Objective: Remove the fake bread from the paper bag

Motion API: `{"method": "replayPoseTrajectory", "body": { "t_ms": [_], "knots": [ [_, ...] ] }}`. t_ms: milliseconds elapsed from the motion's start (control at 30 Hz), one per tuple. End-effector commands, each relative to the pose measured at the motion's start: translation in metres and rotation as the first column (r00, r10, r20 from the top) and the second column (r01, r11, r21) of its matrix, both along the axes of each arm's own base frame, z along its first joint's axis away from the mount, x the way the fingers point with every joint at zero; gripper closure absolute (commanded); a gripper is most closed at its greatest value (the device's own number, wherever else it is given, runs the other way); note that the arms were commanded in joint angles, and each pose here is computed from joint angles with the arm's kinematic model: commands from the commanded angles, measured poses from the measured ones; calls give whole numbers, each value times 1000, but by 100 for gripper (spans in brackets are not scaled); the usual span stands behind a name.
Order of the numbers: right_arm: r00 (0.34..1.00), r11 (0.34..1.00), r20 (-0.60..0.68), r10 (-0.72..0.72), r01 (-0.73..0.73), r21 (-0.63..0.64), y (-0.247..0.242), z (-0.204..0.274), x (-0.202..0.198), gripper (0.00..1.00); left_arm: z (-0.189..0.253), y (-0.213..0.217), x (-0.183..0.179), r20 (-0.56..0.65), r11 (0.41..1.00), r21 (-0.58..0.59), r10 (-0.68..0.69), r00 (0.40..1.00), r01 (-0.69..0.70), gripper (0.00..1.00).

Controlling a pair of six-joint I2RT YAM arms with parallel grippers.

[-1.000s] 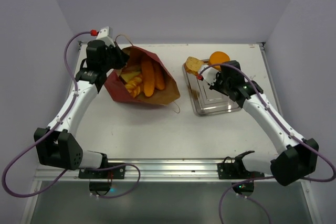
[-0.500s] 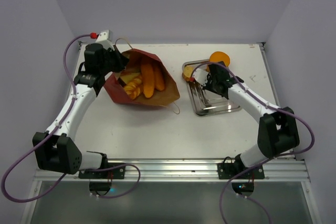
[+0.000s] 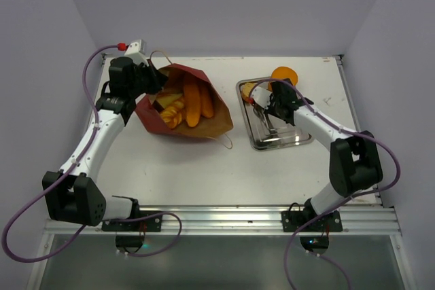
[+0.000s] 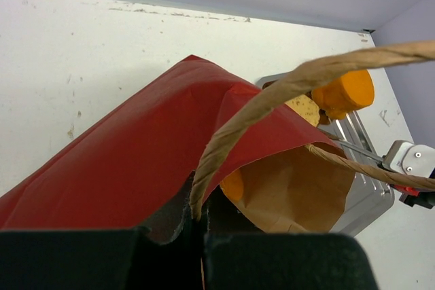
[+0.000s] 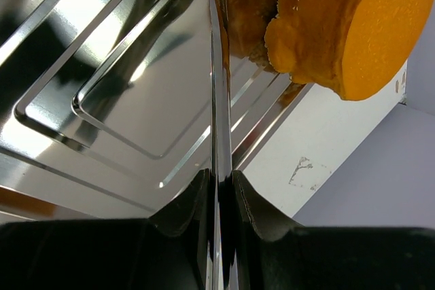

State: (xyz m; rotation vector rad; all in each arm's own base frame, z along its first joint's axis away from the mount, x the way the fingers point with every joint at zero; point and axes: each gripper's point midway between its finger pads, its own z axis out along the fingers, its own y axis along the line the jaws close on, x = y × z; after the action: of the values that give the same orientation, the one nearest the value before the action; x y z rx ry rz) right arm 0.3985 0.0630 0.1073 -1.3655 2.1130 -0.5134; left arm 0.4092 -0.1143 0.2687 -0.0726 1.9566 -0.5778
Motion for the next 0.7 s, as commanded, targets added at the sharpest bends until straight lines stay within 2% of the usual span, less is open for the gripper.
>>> {"method": "replayPoseTrajectory", "body": {
  "t_ms": [0,200,333,667],
  "knots": [
    [996,1000,91,-20,19,12,2,20,23,90,29,-3,0,104,999,-11,-33,994,34,100],
    [996,1000,90,-16,14,26,2,21,18,72,27,-4,-1,98,999,-12,-38,994,40,100],
    [994,996,105,-27,18,92,6,38,11,60,26,-6,0,96,999,-15,-45,994,47,100],
    [994,979,108,-10,-12,202,15,76,-14,58,29,-8,-2,100,998,-19,-58,993,60,100]
  ]
}}
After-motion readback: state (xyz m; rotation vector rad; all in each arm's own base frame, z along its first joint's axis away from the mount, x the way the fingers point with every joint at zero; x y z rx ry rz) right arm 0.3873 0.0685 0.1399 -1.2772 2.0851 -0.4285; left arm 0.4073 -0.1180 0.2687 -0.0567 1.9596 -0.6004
